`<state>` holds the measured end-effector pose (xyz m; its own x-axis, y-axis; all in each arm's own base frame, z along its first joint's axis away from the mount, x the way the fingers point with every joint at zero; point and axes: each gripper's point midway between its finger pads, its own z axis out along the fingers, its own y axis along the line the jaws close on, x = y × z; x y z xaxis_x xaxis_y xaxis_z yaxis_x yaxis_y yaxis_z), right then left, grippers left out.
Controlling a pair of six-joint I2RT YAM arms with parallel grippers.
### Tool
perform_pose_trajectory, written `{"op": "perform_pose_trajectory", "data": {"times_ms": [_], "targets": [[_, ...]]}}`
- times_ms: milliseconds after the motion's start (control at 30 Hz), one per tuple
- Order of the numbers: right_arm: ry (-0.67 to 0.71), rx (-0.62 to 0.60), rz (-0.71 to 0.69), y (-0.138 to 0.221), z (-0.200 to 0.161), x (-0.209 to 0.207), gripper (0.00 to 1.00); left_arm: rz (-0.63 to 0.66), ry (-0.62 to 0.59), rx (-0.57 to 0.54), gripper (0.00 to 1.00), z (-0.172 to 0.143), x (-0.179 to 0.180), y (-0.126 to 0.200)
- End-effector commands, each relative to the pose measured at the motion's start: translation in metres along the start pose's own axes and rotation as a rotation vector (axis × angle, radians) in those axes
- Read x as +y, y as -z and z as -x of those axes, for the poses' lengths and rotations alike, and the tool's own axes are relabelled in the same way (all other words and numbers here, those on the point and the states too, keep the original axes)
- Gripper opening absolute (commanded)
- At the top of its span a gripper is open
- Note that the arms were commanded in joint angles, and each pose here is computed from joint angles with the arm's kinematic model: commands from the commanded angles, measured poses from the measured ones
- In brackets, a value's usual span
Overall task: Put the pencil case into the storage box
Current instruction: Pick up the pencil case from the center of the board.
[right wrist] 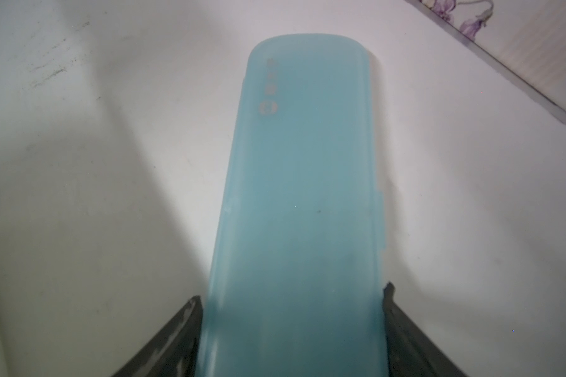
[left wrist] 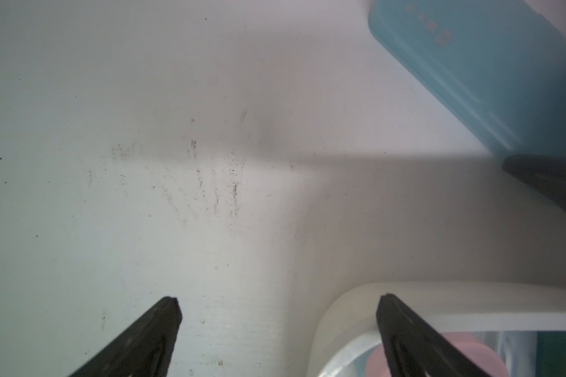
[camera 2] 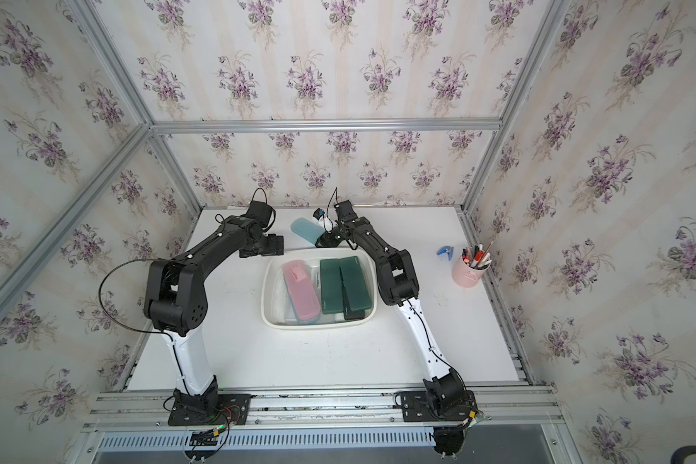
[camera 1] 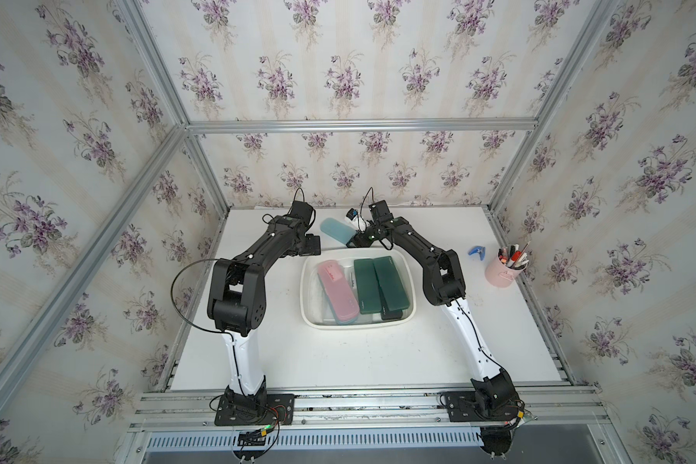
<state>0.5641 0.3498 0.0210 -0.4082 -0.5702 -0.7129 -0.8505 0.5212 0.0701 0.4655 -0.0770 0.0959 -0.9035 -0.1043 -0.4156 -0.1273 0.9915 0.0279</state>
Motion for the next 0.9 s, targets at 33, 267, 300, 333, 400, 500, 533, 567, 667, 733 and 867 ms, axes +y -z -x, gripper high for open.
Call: {"op": "perform_pose_trajectory", "data": {"times_ms": [33, 267, 300, 333, 400, 500, 533, 567, 667, 733, 867], "targets": [[-0.095, 0.082, -0.037, 0.007, -0.028, -0.018, 0.77, -0.003, -0.014, 0.005, 0.99, 0.000, 0.000, -0.002], [-0.161, 0.057, -0.031, 0.028, -0.022, -0.031, 0.76, 0.003, -0.022, 0.001, 0.99, 0.002, 0.001, -0.001], [-0.162, 0.064, -0.037, 0.029, -0.023, -0.032, 0.76, 0.004, -0.024, 0.003, 0.99, 0.001, 0.001, -0.001], [-0.160, 0.070, -0.046, 0.031, -0.022, -0.032, 0.76, 0.006, -0.023, 0.005, 0.99, 0.000, 0.001, -0.002], [-0.160, 0.095, -0.067, 0.036, -0.026, -0.035, 0.76, 0.004, -0.023, 0.006, 0.99, -0.001, 0.001, -0.003], [-0.173, 0.096, -0.076, 0.042, -0.029, -0.034, 0.75, -0.004, -0.019, 0.008, 0.99, -0.002, 0.000, -0.005], [-0.174, 0.086, -0.082, 0.045, -0.027, -0.034, 0.74, -0.007, -0.019, 0.007, 0.99, -0.002, -0.001, -0.005], [-0.178, 0.078, -0.084, 0.046, -0.027, -0.032, 0.74, -0.009, -0.017, 0.009, 0.99, -0.002, -0.002, -0.005], [-0.184, 0.052, -0.098, 0.055, -0.019, -0.032, 0.73, -0.008, -0.022, 0.014, 0.99, -0.004, -0.001, -0.006], [-0.187, 0.037, -0.106, 0.060, -0.012, -0.033, 0.72, -0.003, -0.022, 0.012, 0.99, -0.005, 0.001, -0.005], [-0.186, 0.017, -0.125, 0.065, -0.004, -0.035, 0.71, -0.005, -0.022, 0.014, 0.99, -0.007, 0.002, -0.006]]}}
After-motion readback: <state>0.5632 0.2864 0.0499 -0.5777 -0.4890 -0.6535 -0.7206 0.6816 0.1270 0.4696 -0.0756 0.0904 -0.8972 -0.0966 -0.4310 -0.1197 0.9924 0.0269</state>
